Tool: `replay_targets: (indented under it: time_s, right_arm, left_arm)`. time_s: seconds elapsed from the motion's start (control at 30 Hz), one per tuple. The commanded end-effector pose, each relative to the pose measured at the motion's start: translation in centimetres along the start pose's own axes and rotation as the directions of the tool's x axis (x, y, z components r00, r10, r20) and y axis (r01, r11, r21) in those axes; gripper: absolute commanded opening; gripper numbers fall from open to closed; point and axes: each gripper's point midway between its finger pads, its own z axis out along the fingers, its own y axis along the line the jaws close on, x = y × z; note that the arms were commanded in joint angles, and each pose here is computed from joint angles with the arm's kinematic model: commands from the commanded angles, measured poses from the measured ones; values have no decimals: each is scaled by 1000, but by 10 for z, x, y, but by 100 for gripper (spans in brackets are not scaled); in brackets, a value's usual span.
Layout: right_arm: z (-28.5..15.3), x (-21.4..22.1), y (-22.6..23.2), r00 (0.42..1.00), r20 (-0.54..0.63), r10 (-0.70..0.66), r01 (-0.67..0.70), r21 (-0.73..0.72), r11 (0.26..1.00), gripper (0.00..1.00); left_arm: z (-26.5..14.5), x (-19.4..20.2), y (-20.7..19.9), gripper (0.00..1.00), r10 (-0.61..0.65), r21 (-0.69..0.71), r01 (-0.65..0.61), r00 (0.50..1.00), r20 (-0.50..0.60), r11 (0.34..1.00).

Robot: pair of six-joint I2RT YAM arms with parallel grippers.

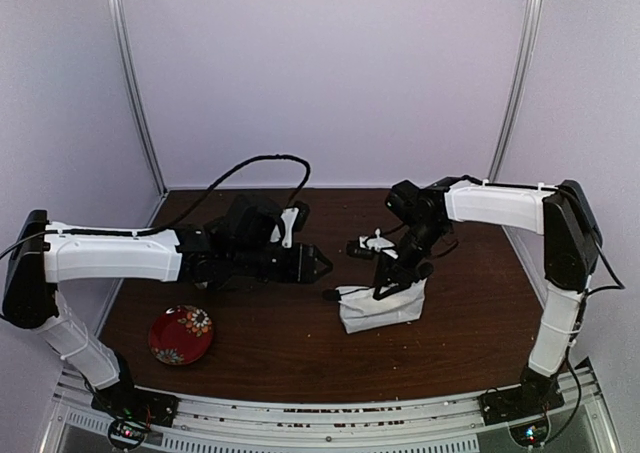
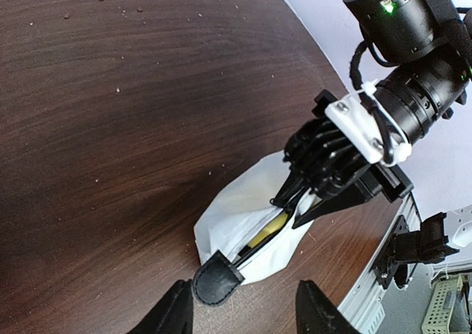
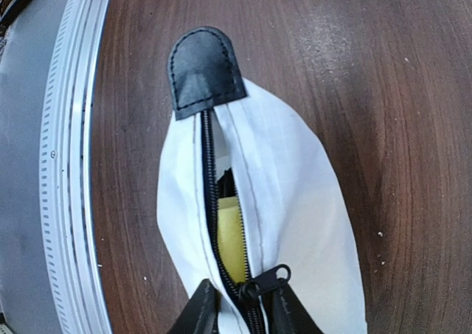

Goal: Sort the hair-cutting tools
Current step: Pick up the kit bag at the center of the board.

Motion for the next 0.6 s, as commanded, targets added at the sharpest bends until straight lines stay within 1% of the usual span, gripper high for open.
replay_targets:
  time_s: [0.0,0.1,0.23,0.3,0.43,0.57]
  right_arm:
    - [-11,-16,7,998,48,-35,34,20,999,19]
    - [-22,-23,10,994,94,-55,49,72,996,14]
    - [-31,-27,20,983,137,-120,100,144,985,7]
    - [-33,-30,25,974,155,-163,135,175,975,6]
    - [-33,-31,34,964,144,-222,189,210,959,6]
    - [-28,-32,37,964,118,-239,209,222,952,5]
  left_arm:
    - [-2,-12,-2,50,-12,11,11,999,49,1000]
    - [2,-14,-9,50,-17,48,14,998,52,999]
    - [13,-10,-17,50,-56,120,53,998,23,991]
    - [20,-7,-19,50,-76,158,74,997,10,985]
    - [36,3,-25,48,-119,223,130,991,-60,966]
    - [46,11,-33,39,-128,278,161,983,-135,947]
